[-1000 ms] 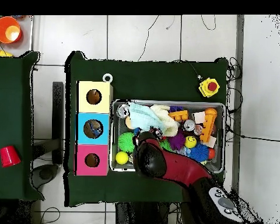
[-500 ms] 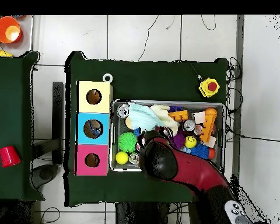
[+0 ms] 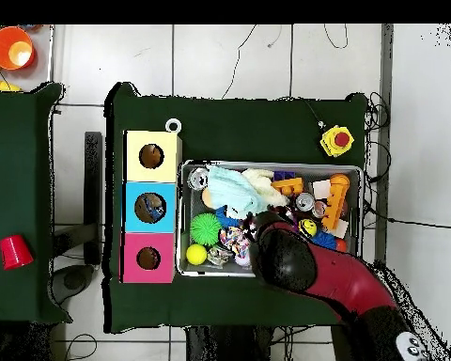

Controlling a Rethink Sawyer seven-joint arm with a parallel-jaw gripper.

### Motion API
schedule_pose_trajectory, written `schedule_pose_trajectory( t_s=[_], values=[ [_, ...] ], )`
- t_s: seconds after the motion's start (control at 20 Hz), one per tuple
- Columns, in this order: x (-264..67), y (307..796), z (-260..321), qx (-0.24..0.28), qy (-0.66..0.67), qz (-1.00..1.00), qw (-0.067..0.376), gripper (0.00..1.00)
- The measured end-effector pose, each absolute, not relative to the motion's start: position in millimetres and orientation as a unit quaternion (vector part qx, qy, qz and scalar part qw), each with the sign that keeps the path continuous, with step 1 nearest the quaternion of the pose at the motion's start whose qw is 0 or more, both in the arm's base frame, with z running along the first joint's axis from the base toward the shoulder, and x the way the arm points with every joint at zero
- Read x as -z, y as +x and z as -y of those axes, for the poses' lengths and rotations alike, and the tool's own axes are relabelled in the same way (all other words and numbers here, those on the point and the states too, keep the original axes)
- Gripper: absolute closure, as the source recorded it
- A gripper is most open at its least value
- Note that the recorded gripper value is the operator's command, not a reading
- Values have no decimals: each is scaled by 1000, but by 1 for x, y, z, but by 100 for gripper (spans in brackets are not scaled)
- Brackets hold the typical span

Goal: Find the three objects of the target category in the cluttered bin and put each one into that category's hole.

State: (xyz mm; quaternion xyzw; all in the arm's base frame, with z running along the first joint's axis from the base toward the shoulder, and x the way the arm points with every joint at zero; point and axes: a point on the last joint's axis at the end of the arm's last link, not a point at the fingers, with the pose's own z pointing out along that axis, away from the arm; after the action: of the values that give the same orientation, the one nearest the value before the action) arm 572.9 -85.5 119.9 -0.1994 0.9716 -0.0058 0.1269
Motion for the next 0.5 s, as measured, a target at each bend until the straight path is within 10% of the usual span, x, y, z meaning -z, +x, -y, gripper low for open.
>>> schedule_pose_trajectory(
  t_s=[0.5],
  values=[
    [-90,551,138,-21,-215,-975,59,0]
  ],
)
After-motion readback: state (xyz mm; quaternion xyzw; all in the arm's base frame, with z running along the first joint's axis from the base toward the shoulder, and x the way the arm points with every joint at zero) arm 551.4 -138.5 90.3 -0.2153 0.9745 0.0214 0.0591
